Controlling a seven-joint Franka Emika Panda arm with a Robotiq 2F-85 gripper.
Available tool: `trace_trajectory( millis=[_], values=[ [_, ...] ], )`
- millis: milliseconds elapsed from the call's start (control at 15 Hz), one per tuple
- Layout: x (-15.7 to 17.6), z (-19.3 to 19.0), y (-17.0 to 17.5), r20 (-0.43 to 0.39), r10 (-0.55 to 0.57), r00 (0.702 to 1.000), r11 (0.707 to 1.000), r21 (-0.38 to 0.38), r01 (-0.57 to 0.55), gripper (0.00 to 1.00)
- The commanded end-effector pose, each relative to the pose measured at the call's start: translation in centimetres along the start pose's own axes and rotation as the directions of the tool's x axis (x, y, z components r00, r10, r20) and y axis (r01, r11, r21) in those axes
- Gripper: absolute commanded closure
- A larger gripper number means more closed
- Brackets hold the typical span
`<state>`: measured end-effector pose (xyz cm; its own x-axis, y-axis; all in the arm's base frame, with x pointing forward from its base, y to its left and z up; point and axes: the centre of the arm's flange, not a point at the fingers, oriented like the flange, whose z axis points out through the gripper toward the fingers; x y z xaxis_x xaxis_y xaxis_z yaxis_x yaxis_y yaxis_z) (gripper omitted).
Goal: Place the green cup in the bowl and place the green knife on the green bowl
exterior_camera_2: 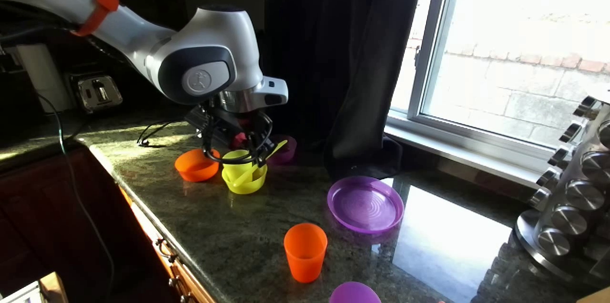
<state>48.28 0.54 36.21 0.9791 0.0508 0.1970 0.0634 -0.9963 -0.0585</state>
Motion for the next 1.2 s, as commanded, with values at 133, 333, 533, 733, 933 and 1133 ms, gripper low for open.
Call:
trace_trajectory(
  millis=[133, 333, 533, 733, 933, 1133],
  values=[
    [1.8, 2.0, -0.5, 0.049, -0.05, 0.998, 0.998, 0.024, 0.049, 0.96],
    [1.7, 2.8, -1.0, 0.075, -0.068, 0.995, 0.998, 0.022, 0.067, 0.96],
    [1.7, 3.4, -1.4, 0.09, -0.081, 0.993, 0.997, 0.023, 0.079, 0.96],
    [1.6, 3.8, -1.7, 0.096, -0.095, 0.991, 0.995, 0.027, 0.093, 0.96],
    [1.7, 4.1, -1.9, 0.103, -0.103, 0.989, 0.994, 0.03, 0.101, 0.96],
    [1.9, 4.4, -1.9, 0.098, -0.11, 0.989, 0.994, 0.034, 0.107, 0.96]
  ],
)
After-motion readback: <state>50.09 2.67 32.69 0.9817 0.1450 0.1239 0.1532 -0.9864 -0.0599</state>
